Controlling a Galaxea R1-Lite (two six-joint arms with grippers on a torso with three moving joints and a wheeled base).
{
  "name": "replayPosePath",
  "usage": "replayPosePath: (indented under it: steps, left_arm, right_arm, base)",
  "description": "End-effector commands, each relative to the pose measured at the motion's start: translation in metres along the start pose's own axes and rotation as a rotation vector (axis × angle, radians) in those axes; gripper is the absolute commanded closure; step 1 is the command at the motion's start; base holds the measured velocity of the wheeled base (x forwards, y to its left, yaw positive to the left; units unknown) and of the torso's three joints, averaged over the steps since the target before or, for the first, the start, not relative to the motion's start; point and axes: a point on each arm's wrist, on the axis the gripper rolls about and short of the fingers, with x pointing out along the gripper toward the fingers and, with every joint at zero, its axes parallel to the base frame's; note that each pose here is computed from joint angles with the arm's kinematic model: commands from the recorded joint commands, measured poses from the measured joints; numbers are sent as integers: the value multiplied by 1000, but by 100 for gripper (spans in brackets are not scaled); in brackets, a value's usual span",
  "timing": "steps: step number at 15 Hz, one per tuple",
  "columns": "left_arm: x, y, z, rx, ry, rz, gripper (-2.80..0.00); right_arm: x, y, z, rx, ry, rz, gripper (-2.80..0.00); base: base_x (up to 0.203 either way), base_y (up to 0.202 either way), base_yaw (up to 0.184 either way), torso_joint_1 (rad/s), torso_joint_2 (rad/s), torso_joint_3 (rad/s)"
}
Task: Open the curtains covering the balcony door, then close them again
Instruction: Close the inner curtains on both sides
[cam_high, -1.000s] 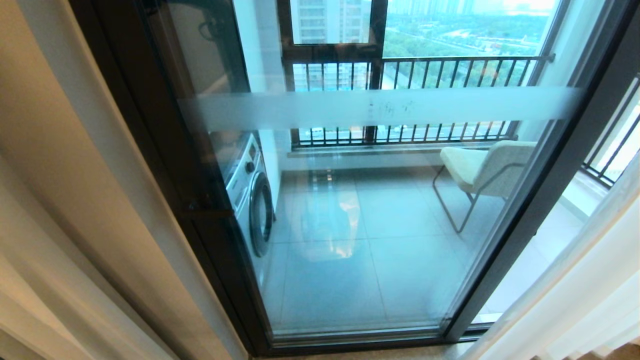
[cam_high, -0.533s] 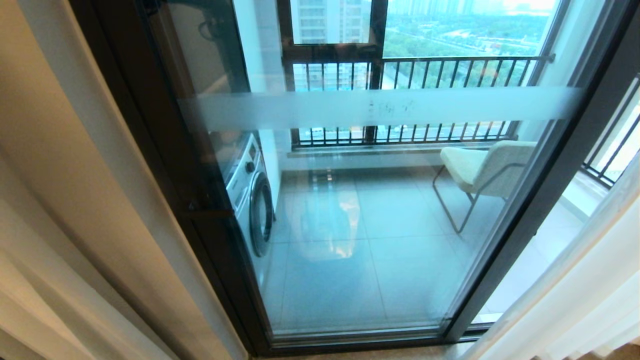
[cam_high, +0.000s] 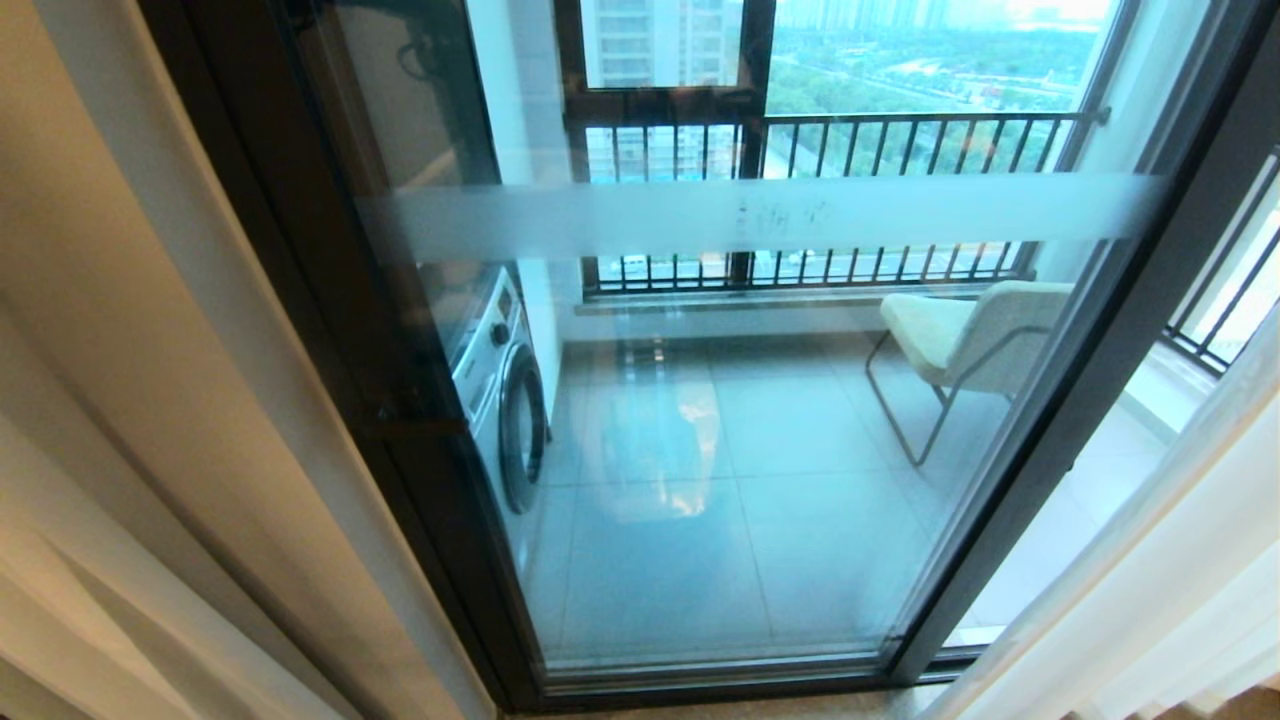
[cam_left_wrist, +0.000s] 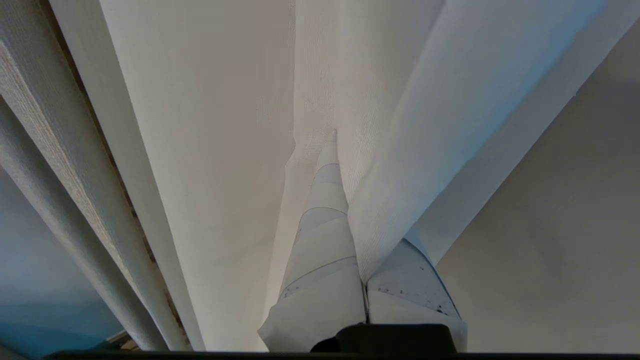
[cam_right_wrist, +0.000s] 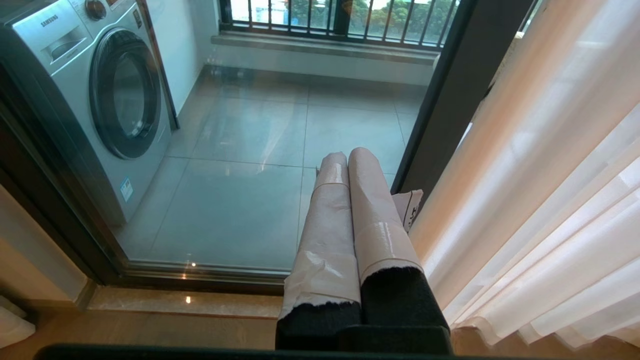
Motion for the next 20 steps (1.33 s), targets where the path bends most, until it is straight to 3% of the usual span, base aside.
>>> replayPosePath:
  steps: [1,5,16,20]
  left_arm:
    - [-5,1,3,-14,-8,-4,0]
    - [-14,-3,6,-35,-15,-44,0]
    - [-65,-14,22,-92,-8,-391,0]
    - [-88,-27,11,-78,56,-525,0]
  right_arm:
    - [0,0,0,-2,1,1,0]
    - [0,0,0,-1,1,1,0]
    - [0,0,0,-1,1,1,0]
    - [0,0,0,-1,1,1,0]
  base:
    - [0,0,0,0,0,0]
    - [0,0,0,0,0,0]
    - [0,0,0,0,0,0]
    - [0,0,0,0,0,0]
